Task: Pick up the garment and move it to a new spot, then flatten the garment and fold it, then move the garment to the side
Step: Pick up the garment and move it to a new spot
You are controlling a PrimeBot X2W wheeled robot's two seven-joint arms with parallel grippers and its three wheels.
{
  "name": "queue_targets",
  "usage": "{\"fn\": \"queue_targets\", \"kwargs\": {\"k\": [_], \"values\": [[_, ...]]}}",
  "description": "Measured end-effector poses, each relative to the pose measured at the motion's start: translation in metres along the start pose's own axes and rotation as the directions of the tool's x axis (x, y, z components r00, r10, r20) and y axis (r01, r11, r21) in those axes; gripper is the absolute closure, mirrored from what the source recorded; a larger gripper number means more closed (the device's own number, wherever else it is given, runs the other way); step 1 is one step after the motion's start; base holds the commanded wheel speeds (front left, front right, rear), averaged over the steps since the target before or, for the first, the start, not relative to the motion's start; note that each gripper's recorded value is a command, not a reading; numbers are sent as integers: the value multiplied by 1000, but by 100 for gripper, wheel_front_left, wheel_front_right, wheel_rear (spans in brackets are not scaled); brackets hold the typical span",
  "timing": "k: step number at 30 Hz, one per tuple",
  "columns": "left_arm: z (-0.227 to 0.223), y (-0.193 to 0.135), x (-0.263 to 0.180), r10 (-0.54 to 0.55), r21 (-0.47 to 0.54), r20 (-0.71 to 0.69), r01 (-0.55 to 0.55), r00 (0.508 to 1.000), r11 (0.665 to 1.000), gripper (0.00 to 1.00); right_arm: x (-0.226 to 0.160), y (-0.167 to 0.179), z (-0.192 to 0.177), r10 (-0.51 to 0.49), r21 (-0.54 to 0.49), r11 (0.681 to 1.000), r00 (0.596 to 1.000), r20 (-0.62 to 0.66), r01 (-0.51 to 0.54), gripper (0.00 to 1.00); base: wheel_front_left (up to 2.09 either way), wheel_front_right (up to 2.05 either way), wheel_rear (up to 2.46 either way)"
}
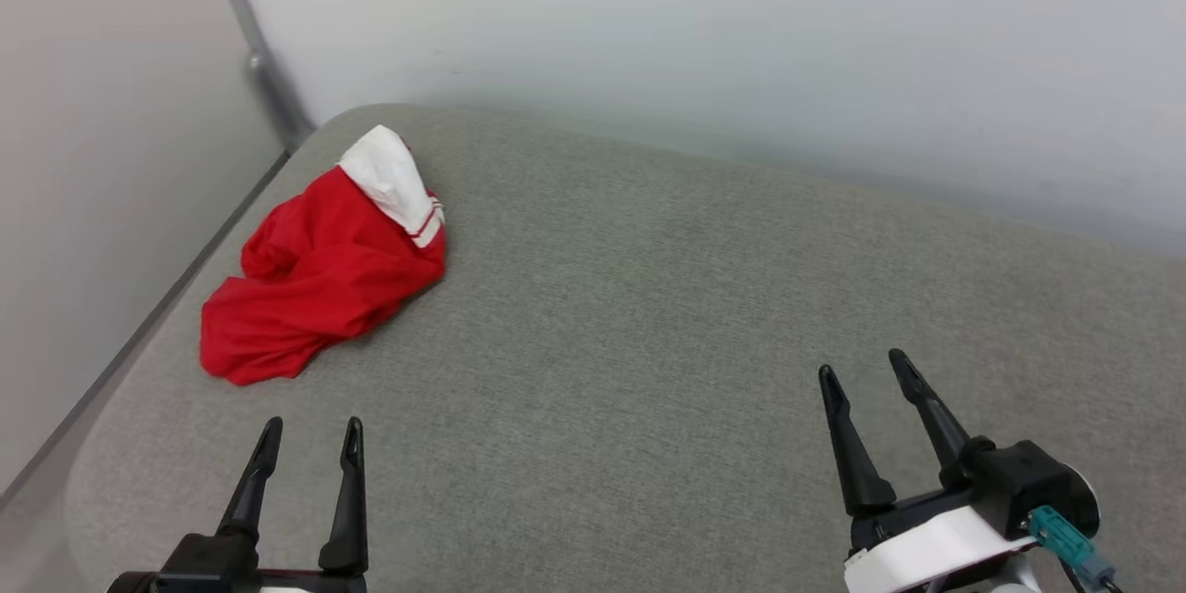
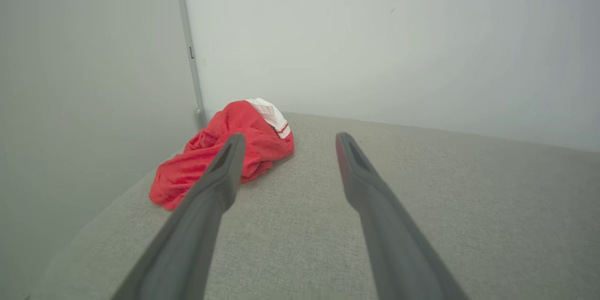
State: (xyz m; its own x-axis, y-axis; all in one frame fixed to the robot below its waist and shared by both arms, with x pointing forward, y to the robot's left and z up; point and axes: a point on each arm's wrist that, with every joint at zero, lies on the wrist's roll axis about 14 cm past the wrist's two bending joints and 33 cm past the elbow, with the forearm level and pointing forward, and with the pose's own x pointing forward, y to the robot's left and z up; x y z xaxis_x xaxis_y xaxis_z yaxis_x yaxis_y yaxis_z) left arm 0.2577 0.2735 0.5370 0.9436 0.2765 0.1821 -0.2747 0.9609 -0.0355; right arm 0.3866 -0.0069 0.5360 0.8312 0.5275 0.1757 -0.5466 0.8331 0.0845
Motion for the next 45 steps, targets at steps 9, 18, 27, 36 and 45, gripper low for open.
{"fn": "queue_targets", "kwargs": {"k": [9,18,27,36,45], "values": [[7,25,-26,88,18,15,-88,996,996,0,14,39,0,120,21,993,993,2,-120,0,0,0,0],[13,35,-37,123,17,35,-124,992,992,0,17,58,0,172,26,985,985,1,-172,0,0,0,0],[14,32,-38,114,14,37,-115,993,993,0,17,59,-1,176,30,984,984,-2,-176,0,0,0,0],[-4,25,-26,104,-53,-24,-105,994,993,0,21,47,-14,152,38,988,988,-27,-151,0,0,0,0],[-5,20,49,42,-17,-18,-42,999,999,0,45,15,-28,97,11,995,995,-19,-97,0,0,0,0]]}}
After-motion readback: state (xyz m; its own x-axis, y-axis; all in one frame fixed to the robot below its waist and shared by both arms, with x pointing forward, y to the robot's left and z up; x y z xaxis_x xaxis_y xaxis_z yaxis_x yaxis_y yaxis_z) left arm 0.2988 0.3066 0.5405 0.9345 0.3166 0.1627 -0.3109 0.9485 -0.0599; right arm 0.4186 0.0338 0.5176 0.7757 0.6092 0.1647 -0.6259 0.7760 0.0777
